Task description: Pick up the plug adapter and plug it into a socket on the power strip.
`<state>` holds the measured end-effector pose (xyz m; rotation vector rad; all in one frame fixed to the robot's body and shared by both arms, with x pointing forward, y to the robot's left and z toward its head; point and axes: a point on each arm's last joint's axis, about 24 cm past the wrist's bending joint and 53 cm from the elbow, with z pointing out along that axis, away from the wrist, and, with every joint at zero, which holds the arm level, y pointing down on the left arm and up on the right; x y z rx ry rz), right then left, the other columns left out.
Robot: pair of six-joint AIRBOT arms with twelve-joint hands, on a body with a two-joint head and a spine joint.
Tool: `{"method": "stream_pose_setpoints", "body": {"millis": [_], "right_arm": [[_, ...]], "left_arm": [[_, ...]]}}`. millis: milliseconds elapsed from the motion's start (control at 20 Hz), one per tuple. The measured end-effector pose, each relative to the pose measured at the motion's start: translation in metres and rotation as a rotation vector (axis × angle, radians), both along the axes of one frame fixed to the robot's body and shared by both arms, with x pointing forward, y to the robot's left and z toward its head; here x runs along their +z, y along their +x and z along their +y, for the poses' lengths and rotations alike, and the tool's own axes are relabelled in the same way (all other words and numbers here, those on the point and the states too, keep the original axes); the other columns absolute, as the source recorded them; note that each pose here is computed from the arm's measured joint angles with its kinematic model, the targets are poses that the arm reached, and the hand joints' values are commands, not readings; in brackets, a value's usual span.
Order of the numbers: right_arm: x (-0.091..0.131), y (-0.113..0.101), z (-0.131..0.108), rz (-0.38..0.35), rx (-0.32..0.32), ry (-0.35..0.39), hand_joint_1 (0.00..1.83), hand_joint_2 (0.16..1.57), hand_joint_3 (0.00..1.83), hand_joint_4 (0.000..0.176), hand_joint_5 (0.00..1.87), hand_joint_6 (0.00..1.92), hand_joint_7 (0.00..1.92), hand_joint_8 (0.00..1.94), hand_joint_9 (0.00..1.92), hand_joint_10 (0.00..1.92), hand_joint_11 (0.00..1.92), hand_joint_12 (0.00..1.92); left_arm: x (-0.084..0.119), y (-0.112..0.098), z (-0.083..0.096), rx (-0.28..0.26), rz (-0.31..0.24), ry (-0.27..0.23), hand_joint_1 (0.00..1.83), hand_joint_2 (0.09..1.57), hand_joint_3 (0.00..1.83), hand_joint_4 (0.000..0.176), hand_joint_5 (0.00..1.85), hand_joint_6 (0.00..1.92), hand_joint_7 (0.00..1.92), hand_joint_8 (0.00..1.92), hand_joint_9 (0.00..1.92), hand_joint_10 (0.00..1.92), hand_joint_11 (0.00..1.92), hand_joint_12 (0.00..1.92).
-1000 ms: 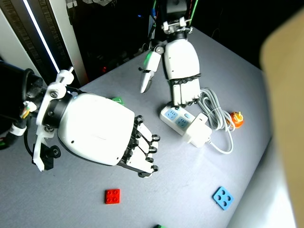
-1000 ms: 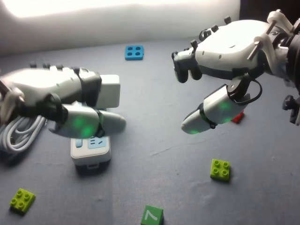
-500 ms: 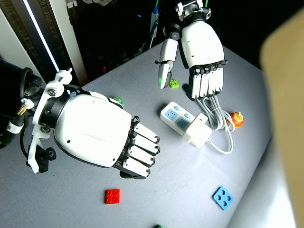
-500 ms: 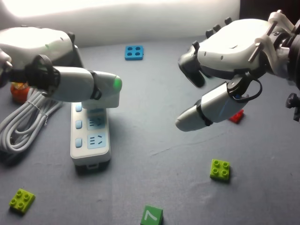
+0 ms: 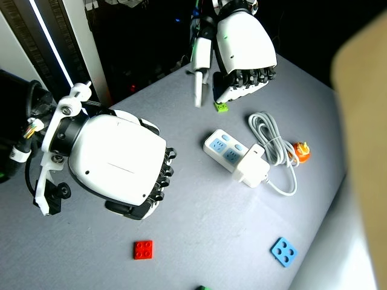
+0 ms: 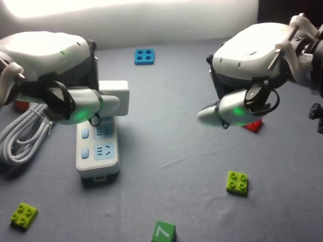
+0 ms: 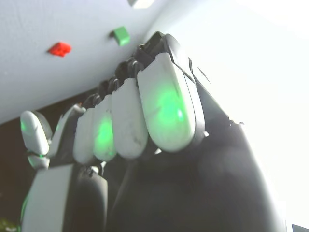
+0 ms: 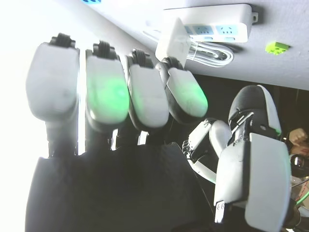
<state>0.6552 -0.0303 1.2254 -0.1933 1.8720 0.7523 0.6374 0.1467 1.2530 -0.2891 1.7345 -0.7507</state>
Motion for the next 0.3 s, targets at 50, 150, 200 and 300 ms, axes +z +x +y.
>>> {"method": "stream_pose_setpoints", "body": {"millis": [50,150,200,300], "right_arm": [[0.0003,-0.0004,-0.0005,-0.001,0.0,-0.001,0.92,1.42,0.01,0.075,1.4,1.92,1.56,1.94,1.6,1.92,1.65,1.92],[0.0003,-0.0011,-0.0025,0.0,-0.002,0.001,1.08,1.39,0.0,0.085,1.37,1.92,1.55,1.94,1.6,1.92,1.65,1.92],[0.0004,-0.002,-0.0033,0.0,-0.003,0.0,1.1,1.39,0.0,0.087,1.38,1.92,1.55,1.94,1.6,1.92,1.65,1.92],[0.0004,-0.0026,-0.0038,0.001,-0.003,0.0,1.14,1.37,0.0,0.089,1.42,1.92,1.56,1.94,1.61,1.92,1.65,1.92]], "left_arm": [[0.0001,0.0014,0.0025,0.008,-0.001,0.001,1.27,1.36,0.0,0.176,1.51,1.92,1.6,1.92,1.67,1.92,1.72,1.92],[0.0002,0.0018,0.0036,0.013,-0.001,0.0,1.28,1.38,0.0,0.176,1.52,1.92,1.59,1.92,1.65,1.92,1.67,1.92],[0.0001,0.0016,0.0031,0.012,-0.001,0.0,1.27,1.39,0.0,0.176,1.52,1.92,1.58,1.92,1.65,1.92,1.65,1.92],[0.0001,0.0015,0.0031,0.011,0.0,0.0,1.29,1.38,0.0,0.176,1.48,1.92,1.55,1.92,1.61,1.92,1.61,1.92]]}}
